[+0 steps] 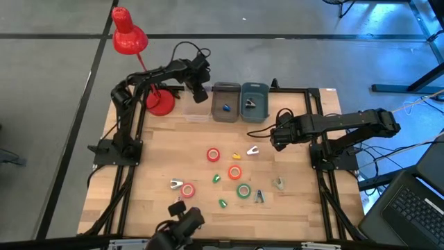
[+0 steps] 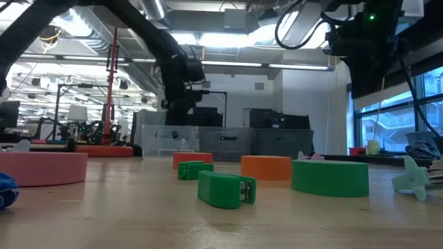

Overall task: Pick and place Stapler, Stapler remover, tape
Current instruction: Put the purple tape into the transparent bin, then put the purple staple remover into the blue bin

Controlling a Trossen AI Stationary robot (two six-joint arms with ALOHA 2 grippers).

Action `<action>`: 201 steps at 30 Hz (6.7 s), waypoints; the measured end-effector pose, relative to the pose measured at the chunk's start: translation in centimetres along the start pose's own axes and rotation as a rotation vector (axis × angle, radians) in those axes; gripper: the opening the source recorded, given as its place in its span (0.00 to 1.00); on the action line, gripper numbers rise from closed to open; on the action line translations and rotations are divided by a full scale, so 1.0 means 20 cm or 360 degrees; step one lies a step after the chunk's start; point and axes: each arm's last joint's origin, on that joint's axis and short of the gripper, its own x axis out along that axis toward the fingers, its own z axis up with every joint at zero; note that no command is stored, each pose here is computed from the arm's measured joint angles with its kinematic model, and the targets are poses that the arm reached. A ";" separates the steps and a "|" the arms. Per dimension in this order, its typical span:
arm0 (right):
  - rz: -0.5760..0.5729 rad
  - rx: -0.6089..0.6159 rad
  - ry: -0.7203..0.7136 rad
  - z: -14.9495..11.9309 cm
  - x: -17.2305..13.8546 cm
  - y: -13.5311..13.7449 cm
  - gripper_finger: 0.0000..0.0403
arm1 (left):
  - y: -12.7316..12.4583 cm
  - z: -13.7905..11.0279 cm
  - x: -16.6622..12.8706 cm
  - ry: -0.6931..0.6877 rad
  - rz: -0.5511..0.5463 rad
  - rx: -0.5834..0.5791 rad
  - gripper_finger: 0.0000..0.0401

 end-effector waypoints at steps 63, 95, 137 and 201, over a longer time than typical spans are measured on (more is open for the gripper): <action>0.1179 -0.0696 0.0170 0.03 -0.08 0.22 0.64 | -0.89 -0.70 -0.88 -0.0853 -0.0797 -0.0304 0.45; 0.0787 -0.1422 0.0110 0.13 0.44 0.57 0.64 | -0.90 -0.71 -0.91 -0.1116 -0.0460 -0.0393 0.45; 0.0818 -0.1307 0.0272 0.07 0.62 0.59 0.37 | -0.89 -0.72 -0.89 -0.1062 -0.0414 -0.0338 0.45; 0.0878 -0.0658 0.0385 1.21 0.99 -0.36 0.08 | -0.87 -0.69 -0.92 -0.1250 -0.0209 -0.0427 0.45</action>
